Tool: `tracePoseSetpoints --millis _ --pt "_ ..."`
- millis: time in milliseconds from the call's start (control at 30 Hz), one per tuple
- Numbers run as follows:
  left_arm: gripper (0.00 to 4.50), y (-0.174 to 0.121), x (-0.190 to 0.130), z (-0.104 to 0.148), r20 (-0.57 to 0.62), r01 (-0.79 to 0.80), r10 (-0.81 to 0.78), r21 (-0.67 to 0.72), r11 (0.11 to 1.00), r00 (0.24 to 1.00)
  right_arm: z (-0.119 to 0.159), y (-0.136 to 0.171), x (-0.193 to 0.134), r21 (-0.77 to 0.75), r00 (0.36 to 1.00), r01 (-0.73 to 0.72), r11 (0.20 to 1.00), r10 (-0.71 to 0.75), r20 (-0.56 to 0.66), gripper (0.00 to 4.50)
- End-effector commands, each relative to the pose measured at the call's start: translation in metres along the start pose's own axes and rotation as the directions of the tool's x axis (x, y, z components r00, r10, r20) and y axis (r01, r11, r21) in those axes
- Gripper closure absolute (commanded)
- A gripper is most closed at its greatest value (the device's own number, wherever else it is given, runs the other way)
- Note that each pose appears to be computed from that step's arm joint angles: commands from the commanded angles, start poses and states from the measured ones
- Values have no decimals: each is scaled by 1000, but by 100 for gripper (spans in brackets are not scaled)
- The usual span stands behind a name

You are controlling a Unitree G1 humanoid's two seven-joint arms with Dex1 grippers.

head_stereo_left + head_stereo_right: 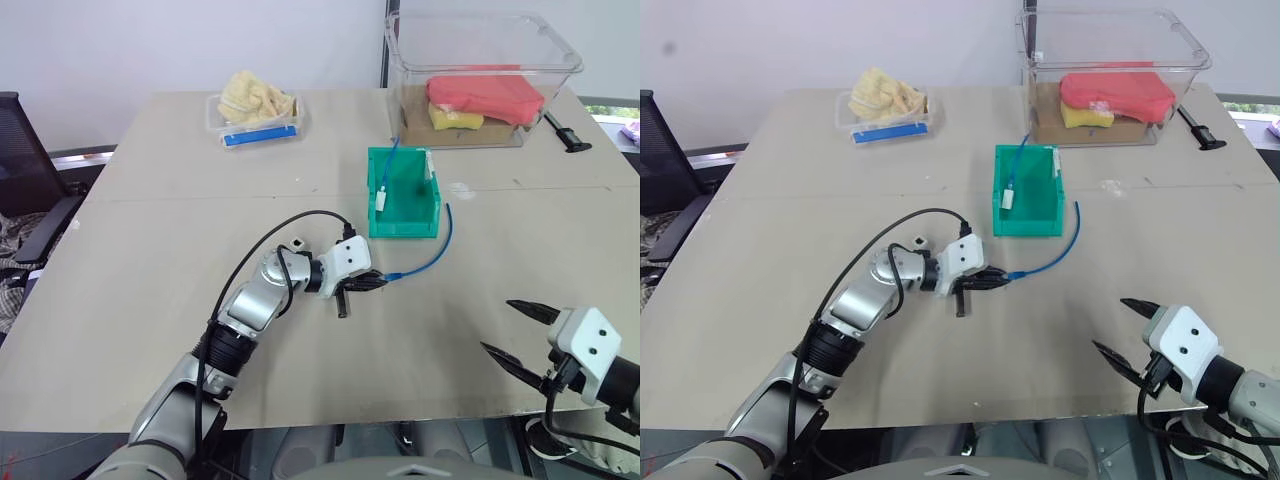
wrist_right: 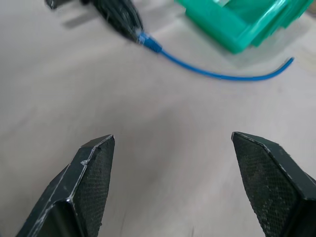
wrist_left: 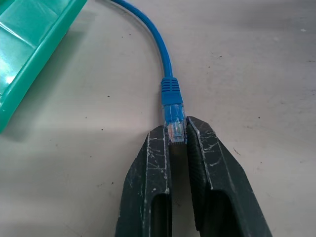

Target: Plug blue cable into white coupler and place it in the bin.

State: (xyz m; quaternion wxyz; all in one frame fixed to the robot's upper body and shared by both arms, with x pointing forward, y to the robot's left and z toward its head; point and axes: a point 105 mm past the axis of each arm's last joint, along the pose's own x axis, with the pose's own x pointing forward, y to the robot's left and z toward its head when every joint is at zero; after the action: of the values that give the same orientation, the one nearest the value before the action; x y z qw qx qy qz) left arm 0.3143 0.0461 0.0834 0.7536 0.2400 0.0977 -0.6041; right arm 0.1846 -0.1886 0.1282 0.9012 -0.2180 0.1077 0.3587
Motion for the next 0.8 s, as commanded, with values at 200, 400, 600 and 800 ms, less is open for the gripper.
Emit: tracePoseSetpoints --millis 200,400,600,800 --pt "450 -26 -15 32 228 191 -159 -128 973 961 29 -5 15 288 975 51 956 -109 191 5" --pt "450 -31 -47 70 470 449 -246 -387 805 848 47 24 26 619 931 -187 763 -64 360 5" --pt "450 -38 -65 83 528 555 -287 -464 690 799 74 37 41 685 880 -351 638 -25 474 5" --pt "450 -40 -70 89 556 588 -289 -492 642 780 91 35 52 671 846 -422 609 -1 533 5"
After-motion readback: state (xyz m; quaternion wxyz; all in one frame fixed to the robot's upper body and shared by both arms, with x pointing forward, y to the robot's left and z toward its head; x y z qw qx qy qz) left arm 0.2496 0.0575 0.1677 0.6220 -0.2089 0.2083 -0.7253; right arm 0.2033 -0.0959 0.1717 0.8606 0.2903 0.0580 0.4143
